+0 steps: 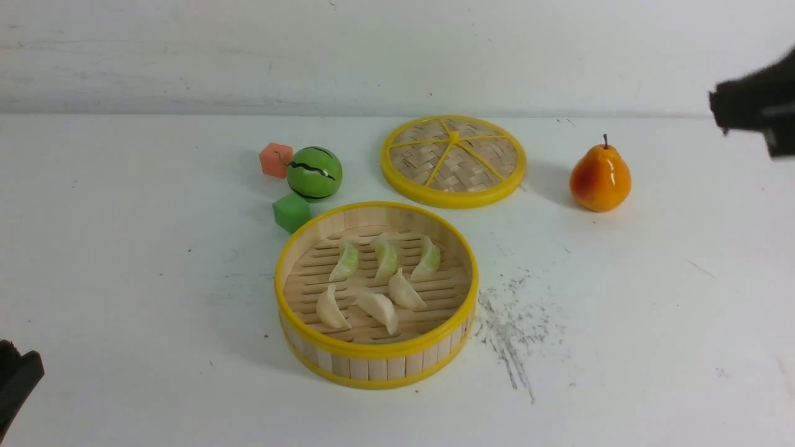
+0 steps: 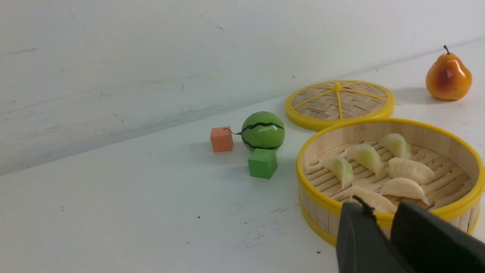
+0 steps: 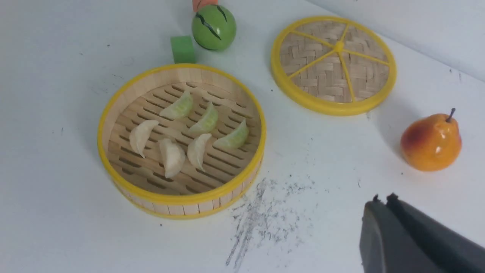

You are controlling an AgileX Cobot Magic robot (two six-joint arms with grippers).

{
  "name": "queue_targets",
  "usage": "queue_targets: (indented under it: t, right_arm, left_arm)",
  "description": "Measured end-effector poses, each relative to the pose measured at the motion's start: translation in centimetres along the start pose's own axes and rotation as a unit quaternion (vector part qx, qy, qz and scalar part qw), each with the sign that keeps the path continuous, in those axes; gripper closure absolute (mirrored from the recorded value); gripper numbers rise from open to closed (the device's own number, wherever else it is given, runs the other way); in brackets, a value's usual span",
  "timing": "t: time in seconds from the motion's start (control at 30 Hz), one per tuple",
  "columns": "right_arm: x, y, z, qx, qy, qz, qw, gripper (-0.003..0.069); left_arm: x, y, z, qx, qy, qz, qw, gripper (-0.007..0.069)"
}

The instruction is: Put the dumplings into the steamer on the white table.

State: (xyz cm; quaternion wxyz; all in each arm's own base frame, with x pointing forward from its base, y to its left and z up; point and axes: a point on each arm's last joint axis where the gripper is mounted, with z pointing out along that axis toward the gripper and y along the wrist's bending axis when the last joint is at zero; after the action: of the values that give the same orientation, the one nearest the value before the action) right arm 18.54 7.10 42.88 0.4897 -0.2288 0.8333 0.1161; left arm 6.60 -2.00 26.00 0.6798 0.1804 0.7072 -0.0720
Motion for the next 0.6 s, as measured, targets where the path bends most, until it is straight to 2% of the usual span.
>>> queue_targets:
  t: [0.1,0.2,0.3,0.37,0.47,0.6]
  right_arm:
    - [3.9,0.6,-1.5,0.016,-0.008,-0.019,1.000,0.0666]
    - [10.4,1.2,-2.8,0.054,-0.033,-0.058,0.996,0.0664]
    - [14.4,1.7,-3.9,0.085,-0.106,-0.070,0.988,0.0664]
    - [15.9,1.8,-3.8,0.096,-0.137,-0.070,0.983,0.0664]
    - [19.8,2.1,-3.7,0.126,-0.240,-0.061,0.961,0.0663]
    - [22.3,2.1,-3.1,0.144,-0.293,-0.050,0.944,0.0660]
  left_arm:
    - [0.0,0.0,0.0,0.000,0.000,0.000,1.000,0.0494]
    - [0.0,0.0,0.0,0.000,0.000,0.000,1.000,0.0492]
    - [0.0,0.0,0.0,0.000,0.000,0.000,1.000,0.0487]
    - [0.0,0.0,0.0,0.000,0.000,0.000,1.000,0.0486]
    - [0.0,0.0,0.0,0.000,0.000,0.000,1.000,0.0482]
    - [0.0,0.0,0.0,0.000,0.000,0.000,1.000,0.0482]
